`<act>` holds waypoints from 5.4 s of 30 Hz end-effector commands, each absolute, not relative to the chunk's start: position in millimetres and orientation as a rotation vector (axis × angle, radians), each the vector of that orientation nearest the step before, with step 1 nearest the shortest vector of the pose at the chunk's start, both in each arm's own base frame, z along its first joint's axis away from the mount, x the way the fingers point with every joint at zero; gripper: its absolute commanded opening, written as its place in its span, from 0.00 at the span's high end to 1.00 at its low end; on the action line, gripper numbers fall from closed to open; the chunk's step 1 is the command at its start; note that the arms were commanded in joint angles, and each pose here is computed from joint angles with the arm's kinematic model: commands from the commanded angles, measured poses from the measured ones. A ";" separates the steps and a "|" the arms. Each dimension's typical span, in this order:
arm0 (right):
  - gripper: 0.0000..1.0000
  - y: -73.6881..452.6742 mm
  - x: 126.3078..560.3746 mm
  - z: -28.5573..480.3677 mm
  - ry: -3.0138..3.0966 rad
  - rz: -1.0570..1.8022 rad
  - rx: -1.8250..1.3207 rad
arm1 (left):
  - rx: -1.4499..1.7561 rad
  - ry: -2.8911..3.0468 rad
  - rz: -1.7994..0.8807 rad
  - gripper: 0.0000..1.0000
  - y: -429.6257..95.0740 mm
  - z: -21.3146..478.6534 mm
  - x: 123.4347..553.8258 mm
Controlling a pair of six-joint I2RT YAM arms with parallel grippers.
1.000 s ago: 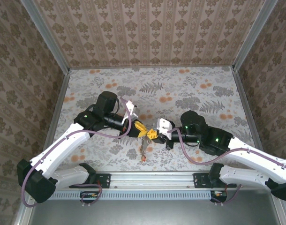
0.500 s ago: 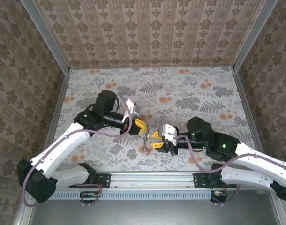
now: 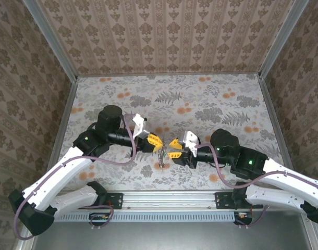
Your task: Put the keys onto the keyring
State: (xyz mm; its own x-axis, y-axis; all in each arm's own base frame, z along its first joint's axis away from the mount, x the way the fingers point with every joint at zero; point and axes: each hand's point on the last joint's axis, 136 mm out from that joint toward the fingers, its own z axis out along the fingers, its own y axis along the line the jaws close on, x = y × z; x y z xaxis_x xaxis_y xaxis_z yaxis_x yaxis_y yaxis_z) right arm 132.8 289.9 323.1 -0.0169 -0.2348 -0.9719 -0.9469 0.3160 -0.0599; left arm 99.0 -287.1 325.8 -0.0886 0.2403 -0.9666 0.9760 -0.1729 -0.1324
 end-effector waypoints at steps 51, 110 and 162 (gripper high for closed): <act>0.91 303.4 132.7 342.3 1.394 0.862 -1.142 | 1.458 1.234 -1.315 1.00 -285.3 359.9 76.5; 1.00 286.9 146.7 317.9 1.814 0.660 -1.441 | 1.592 1.407 -1.110 0.68 -300.0 332.7 99.6; 1.00 285.7 141.3 361.0 1.515 0.812 -1.252 | 1.409 1.144 -1.395 1.00 -313.0 377.0 79.5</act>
